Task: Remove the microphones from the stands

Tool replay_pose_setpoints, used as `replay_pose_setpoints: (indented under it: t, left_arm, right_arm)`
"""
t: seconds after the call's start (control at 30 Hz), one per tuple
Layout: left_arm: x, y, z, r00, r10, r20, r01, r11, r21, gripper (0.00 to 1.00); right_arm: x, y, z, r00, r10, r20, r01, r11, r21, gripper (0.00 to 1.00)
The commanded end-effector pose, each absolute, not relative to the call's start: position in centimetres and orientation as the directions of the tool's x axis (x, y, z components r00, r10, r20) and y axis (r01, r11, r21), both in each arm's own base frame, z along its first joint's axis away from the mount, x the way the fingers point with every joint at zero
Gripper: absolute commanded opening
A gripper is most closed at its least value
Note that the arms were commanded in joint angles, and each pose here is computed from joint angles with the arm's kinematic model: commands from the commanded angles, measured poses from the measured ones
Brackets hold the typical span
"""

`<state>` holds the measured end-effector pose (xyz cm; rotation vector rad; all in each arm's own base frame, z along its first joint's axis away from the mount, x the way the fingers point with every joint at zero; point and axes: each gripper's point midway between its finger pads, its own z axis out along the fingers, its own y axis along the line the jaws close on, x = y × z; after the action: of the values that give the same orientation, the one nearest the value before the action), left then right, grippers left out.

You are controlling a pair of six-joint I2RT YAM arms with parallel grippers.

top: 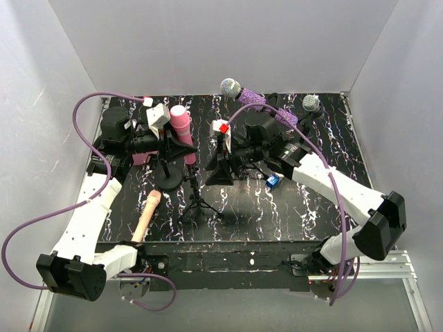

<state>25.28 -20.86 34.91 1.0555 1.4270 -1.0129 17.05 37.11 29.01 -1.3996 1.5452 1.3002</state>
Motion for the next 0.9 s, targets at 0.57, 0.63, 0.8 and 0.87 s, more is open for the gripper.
replay_pose_setpoints:
  t: [0.57,0.63,0.8,0.87]
  left_arm:
    - [24.3,-20.7,34.7,-0.082,0.099,-0.992,0.971,0.234,-0.057,0.0]
    - [24.2,-20.7,34.8,-0.08,0.098,-0.992,0.971,0.232,-0.056,0.0]
    - [24.2,-20.7,34.8,-0.077,0.098,-0.992,0.972,0.229,-0.053,0.0]
    - [24.3,-20.7,34.7,-0.08,0.099,-0.992,0.971,0.23,-0.056,0.0]
  right_arm:
    - [19.5,40.5,31.4,-0.396,-0.197,-0.897,-0.909,-0.055,0.413,0.52]
    - [19.7,40.6,31.4,-0.404,-0.198,-0.893,-0.906,-0.052,0.421,0.52]
    - [21.2,40.6,31.2,-0.463,-0.172,-0.869,-0.881,-0.022,0.474,0.49]
    - [21.2,40.6,31.5,-0.459,-0.17,-0.872,-0.882,-0.037,0.471,0.42]
